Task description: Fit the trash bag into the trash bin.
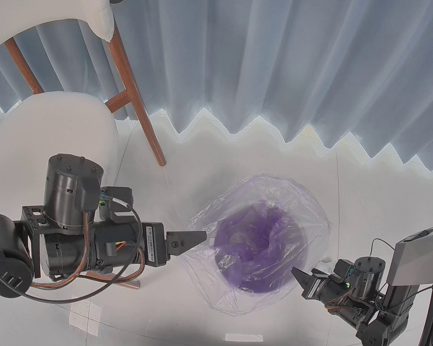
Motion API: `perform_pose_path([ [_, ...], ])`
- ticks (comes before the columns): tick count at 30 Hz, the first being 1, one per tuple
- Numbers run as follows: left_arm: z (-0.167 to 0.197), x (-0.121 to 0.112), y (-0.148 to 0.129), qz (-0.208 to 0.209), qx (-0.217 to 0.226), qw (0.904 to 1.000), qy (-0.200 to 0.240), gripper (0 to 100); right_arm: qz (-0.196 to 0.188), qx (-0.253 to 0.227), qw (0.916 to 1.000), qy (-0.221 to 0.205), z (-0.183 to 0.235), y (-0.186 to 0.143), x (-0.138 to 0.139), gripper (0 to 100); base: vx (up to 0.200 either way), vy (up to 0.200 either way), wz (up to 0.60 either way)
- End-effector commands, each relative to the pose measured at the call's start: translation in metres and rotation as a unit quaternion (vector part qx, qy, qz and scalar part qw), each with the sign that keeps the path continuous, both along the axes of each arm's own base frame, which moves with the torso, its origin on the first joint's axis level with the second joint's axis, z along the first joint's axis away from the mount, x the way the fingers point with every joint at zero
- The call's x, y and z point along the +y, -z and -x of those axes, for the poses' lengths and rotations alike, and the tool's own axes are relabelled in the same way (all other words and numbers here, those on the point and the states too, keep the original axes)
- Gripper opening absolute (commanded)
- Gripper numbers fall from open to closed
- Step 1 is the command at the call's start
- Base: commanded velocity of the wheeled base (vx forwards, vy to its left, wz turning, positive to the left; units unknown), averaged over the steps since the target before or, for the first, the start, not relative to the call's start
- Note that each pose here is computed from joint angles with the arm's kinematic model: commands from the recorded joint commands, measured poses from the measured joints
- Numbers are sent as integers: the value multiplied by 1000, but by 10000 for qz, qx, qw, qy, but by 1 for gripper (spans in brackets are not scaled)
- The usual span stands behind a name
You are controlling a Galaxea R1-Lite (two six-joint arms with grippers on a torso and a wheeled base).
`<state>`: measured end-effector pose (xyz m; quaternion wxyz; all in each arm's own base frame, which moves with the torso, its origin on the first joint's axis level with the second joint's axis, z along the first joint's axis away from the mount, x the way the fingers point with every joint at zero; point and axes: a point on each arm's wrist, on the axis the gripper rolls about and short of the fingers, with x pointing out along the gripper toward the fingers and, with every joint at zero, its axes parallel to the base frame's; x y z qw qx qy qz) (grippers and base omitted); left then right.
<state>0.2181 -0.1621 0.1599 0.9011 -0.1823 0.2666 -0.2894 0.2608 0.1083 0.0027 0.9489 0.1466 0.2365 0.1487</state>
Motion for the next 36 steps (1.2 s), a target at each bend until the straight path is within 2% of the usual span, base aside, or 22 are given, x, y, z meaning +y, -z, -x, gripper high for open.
perform_pose_path([
  [1,1,0,0,-1,3,10000,3,100,-65,-230,9997,-9,1,-11,0,0,0,0,0],
  [5,1,1,3,-45,35,10000,1,100,3,-372,9992,149,3,-21,-10,0,0,0,0],
  [9,-1,-1,10,-136,119,9998,4,100,190,-172,9995,157,7,-12,-15,0,0,0,0],
  [11,-4,0,17,-338,114,9994,15,100,497,94,9985,210,8,4,-24,0,0,0,0],
  [15,-4,0,22,-472,99,9988,53,100,703,322,9969,165,14,14,-28,0,0,0,0],
  [21,-13,2,17,-392,-12,9992,-40,100,767,525,9957,-2,21,23,-20,0,0,0,0],
  [31,-34,-5,16,12,-602,9980,-189,100,742,454,9961,-110,21,20,-14,0,0,0,0],
  [32,-34,-6,16,25,-621,9979,-190,100,721,453,9963,-122,22,20,-13,100,0,0,0],
  [36,-35,-5,16,51,-630,9978,-187,100,559,367,9977,-131,30,7,-10,100,0,0,0],
])
